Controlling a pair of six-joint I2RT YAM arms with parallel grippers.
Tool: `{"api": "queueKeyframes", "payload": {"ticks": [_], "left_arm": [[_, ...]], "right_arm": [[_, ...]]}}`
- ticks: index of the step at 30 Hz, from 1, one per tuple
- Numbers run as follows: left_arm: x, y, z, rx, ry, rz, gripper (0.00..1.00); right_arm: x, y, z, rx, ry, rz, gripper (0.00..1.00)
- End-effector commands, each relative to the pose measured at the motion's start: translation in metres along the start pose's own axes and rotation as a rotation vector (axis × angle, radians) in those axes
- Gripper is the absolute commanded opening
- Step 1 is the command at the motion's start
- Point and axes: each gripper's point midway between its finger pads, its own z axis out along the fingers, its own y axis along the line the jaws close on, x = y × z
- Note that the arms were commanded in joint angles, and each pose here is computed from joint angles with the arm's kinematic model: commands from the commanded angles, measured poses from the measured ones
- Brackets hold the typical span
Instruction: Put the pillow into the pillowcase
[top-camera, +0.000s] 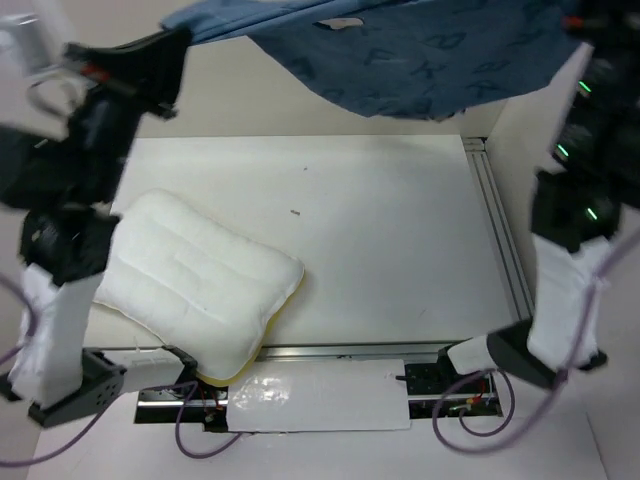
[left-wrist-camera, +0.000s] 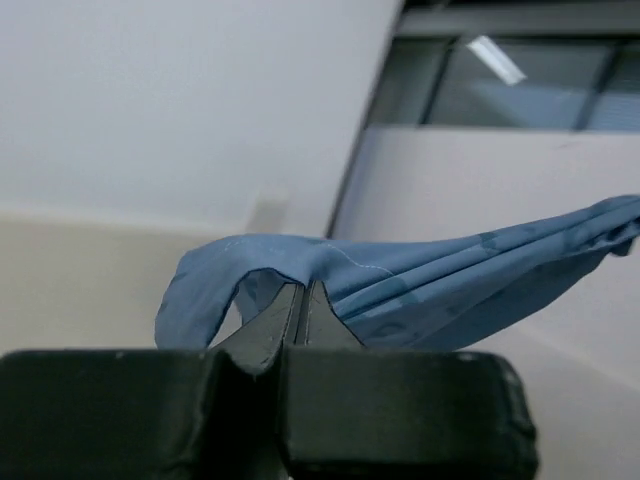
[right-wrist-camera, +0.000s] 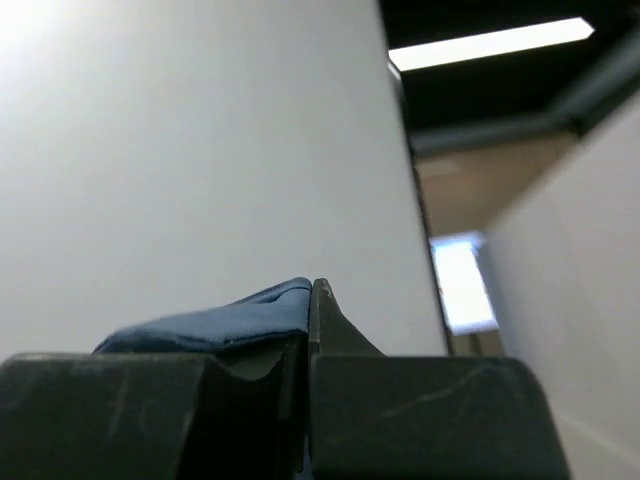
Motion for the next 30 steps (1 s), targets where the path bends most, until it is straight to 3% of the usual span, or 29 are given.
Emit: {"api": "queueKeyframes", "payload": {"ticks": [1, 10, 15, 18, 22, 23, 25, 26, 28, 29, 30], "left_arm": [[-0.051, 0.040, -0.031, -0.216, -0.134, 0.109, 0.00], [-0.138, 0.001, -0.072, -0.119, -0.312, 0.136, 0.00], [-0.170, -0.003, -0.083, -0.136, -0.405, 0.152, 0.00], [-0.166, -0.001, -0.065, -0.134, -0.419, 0.160, 0.00], [-0.125, 0.020, -0.013, -0.195, -0.373, 0.169, 0.00], [-0.086, 0.034, 0.020, -0.215, -0.307, 0.196, 0.00], [-0.046, 0.052, 0.055, -0.255, -0.263, 0.204, 0.00], [0.010, 0.072, 0.093, -0.276, -0.183, 0.222, 0.00], [0.067, 0.092, 0.127, -0.293, -0.115, 0.218, 0.00], [0.088, 0.094, 0.141, -0.278, -0.099, 0.191, 0.00], [0.124, 0.108, 0.155, -0.279, -0.050, 0.186, 0.00]], "right_arm": [[-0.137, -0.052, -0.036, 0.110, -0.248, 0.101, 0.00], [-0.182, -0.037, -0.074, -0.077, -0.241, 0.151, 0.00], [-0.191, -0.055, -0.072, 0.041, -0.284, 0.115, 0.00], [-0.172, -0.075, -0.057, 0.184, -0.253, 0.099, 0.00], [-0.093, -0.086, -0.036, 0.320, -0.114, -0.029, 0.00], [-0.050, -0.084, -0.029, 0.369, -0.029, -0.056, 0.00], [0.000, -0.083, -0.023, 0.425, 0.061, -0.150, 0.00], [0.065, -0.079, -0.019, 0.462, 0.172, -0.250, 0.00], [0.127, -0.074, -0.018, 0.482, 0.277, -0.353, 0.00], [0.200, -0.072, -0.025, 0.510, 0.393, -0.456, 0.00], [0.230, -0.079, -0.029, 0.553, 0.424, -0.515, 0.00]]}}
